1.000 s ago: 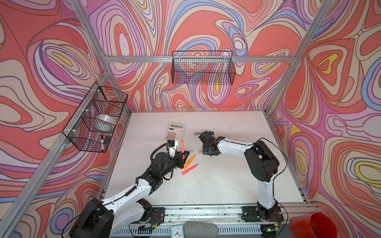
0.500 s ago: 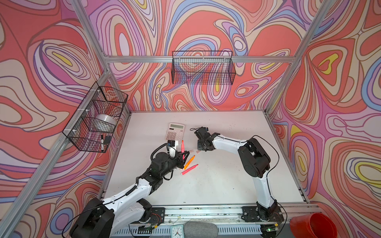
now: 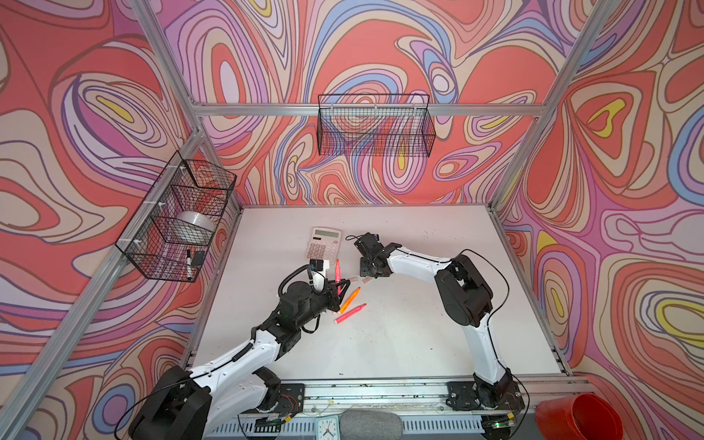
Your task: Insert the pens into the pen caps
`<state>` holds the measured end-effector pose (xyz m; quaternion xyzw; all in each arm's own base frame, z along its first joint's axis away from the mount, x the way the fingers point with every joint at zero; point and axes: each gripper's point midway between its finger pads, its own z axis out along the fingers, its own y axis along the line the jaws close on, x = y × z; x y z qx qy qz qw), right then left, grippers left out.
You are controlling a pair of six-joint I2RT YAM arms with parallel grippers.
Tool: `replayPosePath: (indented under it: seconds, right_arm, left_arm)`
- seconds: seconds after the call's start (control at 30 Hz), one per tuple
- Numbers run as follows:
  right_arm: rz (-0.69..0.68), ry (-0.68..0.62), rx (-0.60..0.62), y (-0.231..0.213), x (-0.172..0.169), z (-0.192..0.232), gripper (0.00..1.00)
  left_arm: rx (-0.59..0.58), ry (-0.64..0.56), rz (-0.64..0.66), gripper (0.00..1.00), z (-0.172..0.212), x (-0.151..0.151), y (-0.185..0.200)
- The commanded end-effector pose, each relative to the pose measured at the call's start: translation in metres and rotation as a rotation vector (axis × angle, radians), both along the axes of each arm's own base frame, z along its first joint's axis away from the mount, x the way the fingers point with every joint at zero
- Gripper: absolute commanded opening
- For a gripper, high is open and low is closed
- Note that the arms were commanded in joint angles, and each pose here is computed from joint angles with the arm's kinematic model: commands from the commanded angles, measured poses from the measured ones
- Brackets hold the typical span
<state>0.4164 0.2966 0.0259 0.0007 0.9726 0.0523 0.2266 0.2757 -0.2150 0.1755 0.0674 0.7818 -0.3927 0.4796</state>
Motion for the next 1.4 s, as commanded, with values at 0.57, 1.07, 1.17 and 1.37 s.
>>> replayPosePath:
  seconds: [0.57, 1.07, 1.17, 1.37]
  right_arm:
    - [0.022, 0.057, -0.095, -0.009, -0.060, -0.017, 0.65]
    - [0.048, 0.068, -0.121, -0.003, -0.053, -0.027, 0.50]
    - [0.054, 0.079, -0.126, 0.000, -0.052, -0.031, 0.48]
    - [0.057, 0.085, -0.125, 0.003, -0.049, -0.035, 0.38]
  left_arm:
    - [-0.029, -0.034, -0.015, 0.00, 0.010, -0.001, -0.002]
    - [-0.030, -0.034, -0.016, 0.00, 0.010, -0.001, -0.003]
    - [-0.030, -0.035, -0.016, 0.00, 0.010, -0.001, -0.002]
    - [-0.033, -0.044, -0.023, 0.00, 0.011, -0.002, -0.003]
